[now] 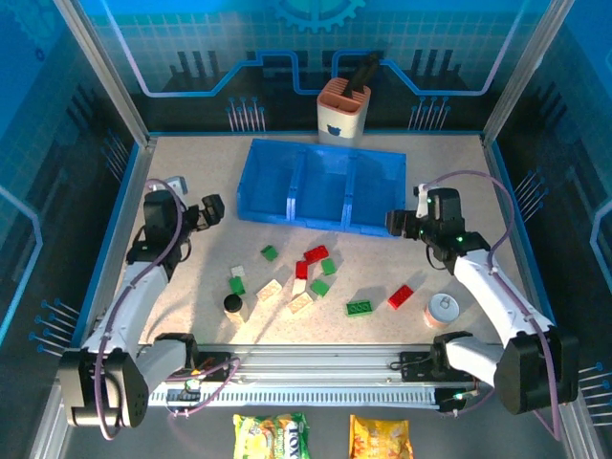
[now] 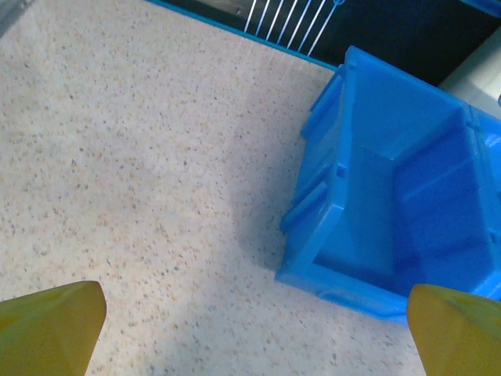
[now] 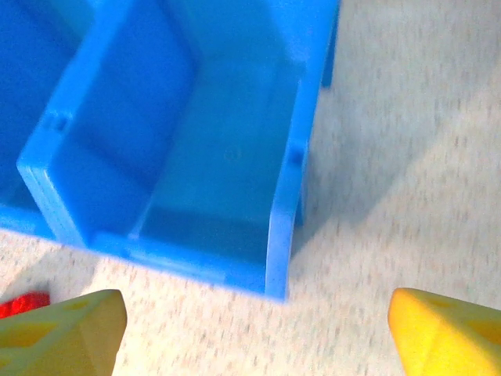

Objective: Sort the legos into containers by color
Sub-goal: Pick up the lego from the bottom-right of the table.

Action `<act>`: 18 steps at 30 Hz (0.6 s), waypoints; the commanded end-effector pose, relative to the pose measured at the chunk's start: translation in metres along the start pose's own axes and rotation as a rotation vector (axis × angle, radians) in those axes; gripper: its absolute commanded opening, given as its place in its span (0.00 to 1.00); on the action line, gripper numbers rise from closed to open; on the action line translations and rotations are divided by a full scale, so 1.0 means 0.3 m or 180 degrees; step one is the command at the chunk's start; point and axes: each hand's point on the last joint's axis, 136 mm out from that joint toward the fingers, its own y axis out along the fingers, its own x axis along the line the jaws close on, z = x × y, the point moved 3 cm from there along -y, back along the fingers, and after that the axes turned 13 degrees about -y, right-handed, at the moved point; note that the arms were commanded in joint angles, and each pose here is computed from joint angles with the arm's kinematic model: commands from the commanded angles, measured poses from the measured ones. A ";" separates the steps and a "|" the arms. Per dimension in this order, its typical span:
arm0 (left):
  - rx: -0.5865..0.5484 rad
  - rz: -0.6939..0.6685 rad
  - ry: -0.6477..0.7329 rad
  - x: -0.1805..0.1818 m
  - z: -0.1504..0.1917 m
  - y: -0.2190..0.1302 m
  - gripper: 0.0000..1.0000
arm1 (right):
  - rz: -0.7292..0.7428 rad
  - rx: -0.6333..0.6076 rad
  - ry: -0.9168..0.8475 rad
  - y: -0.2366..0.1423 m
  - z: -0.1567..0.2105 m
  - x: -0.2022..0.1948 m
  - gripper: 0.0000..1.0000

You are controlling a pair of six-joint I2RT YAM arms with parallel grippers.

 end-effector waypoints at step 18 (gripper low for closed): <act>0.1074 0.0237 0.0286 -0.079 0.094 -0.073 0.99 | 0.1204 0.1766 0.1366 -0.199 0.371 0.149 0.77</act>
